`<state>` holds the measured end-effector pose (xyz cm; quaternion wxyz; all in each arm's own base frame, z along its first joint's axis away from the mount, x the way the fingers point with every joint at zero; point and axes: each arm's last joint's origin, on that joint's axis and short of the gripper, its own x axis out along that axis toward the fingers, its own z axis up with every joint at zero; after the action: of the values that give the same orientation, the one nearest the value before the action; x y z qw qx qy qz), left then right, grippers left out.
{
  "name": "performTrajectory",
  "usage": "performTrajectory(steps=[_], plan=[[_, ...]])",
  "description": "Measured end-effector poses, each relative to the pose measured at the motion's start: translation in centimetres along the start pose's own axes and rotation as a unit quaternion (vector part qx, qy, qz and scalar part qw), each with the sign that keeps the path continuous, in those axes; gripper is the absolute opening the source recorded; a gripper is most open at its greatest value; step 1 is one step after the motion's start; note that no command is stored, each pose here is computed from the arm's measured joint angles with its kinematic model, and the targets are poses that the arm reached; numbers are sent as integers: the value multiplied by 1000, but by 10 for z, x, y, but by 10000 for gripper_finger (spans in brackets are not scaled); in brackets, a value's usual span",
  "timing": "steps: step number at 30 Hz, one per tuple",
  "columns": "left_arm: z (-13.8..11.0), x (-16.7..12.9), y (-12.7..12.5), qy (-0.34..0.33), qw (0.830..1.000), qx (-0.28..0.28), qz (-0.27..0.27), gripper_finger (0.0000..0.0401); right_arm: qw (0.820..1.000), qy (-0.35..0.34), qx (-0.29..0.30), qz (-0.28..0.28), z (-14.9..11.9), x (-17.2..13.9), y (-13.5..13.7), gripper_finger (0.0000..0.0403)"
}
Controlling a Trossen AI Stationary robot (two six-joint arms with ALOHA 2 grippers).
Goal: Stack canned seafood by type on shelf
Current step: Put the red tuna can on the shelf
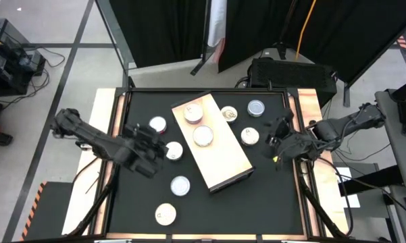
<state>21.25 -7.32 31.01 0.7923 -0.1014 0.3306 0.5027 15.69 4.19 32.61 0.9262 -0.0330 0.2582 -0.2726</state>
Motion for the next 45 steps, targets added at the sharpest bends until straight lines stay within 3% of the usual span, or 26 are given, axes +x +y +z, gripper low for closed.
performTrajectory(steps=[4,9,16,18,23,30,36,45], plan=[[22,6,29,49,999,15,-7,271,1000,1,-14,-8,-1,-1,-4,130],[45,15,55,89,994,44,-51,201,998,-9,-30,-50,3,3,-12,130],[54,41,75,173,981,71,-49,36,997,17,11,-80,2,12,-24,130],[53,52,74,189,977,74,-68,11,997,29,14,-68,1,14,-24,130],[38,85,62,219,964,82,-128,6,997,60,24,-42,-3,16,-21,130],[-1,129,56,258,953,46,-153,4,997,78,18,-24,-4,20,-18,130],[-18,145,59,271,953,6,-138,4,997,78,7,-23,-4,20,-18,130],[-25,159,70,283,954,-36,-97,4,997,74,-11,-23,-3,20,-17,130]])
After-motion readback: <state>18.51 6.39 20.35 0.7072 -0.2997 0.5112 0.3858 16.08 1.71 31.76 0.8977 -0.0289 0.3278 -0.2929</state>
